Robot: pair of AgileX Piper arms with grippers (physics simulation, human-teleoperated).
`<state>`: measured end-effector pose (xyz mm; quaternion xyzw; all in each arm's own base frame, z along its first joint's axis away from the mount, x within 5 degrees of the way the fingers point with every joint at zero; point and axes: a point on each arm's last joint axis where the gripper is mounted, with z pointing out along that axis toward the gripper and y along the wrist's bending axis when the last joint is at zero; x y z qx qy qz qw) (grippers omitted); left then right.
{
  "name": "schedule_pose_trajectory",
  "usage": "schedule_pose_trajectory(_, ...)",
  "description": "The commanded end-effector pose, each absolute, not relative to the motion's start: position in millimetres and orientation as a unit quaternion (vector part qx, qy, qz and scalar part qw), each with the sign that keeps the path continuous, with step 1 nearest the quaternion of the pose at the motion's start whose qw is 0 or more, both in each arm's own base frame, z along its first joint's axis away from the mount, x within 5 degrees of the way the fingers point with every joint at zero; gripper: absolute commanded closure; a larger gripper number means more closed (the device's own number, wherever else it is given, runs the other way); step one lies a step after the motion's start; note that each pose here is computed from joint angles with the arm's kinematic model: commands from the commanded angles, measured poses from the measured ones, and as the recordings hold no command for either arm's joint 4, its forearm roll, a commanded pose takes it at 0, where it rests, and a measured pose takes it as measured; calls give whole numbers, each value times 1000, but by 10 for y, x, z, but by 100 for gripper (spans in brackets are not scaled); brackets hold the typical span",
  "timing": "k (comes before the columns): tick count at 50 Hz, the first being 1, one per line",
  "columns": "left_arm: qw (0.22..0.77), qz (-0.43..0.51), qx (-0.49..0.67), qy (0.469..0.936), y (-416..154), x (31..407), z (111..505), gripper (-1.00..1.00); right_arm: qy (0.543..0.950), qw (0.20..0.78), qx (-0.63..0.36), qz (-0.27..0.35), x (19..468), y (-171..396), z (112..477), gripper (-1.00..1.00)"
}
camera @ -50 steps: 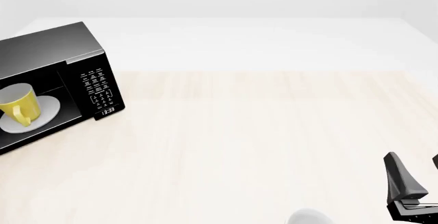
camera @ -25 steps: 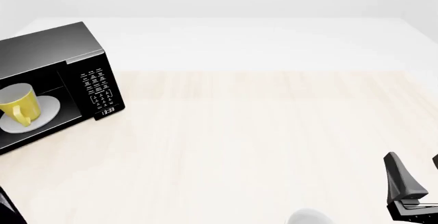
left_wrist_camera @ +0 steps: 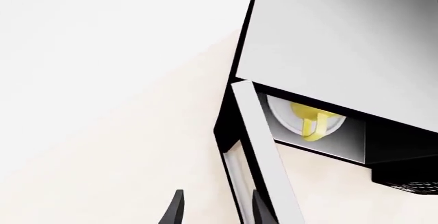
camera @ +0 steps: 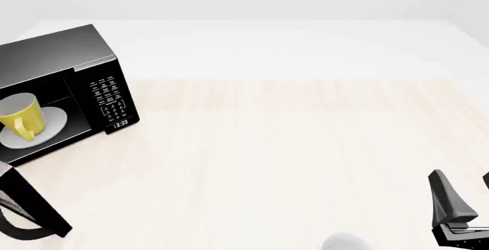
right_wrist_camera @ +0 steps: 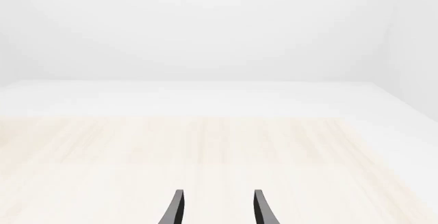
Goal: Put the yellow and white mug in the microwave and close it.
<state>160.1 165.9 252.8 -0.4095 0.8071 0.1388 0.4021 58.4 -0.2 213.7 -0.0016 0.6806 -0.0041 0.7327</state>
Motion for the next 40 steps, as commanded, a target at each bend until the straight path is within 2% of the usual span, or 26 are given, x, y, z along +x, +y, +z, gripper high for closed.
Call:
schedule_pose_trajectory(1,371,124,-405,827,1690,1716,2295,-100,681,733,-2,-4,584,-2,2137,-100)
schedule_pose_trajectory(12,370,115,-395,833,1669,1817,2239,-100,681,733,-2,-4,584,-2,2137,-100)
schedule_pose_trajectory(40,419,101,-333,839,1528,2165,2441,-100,681,733,-2,-4,584,-2,2137,-100)
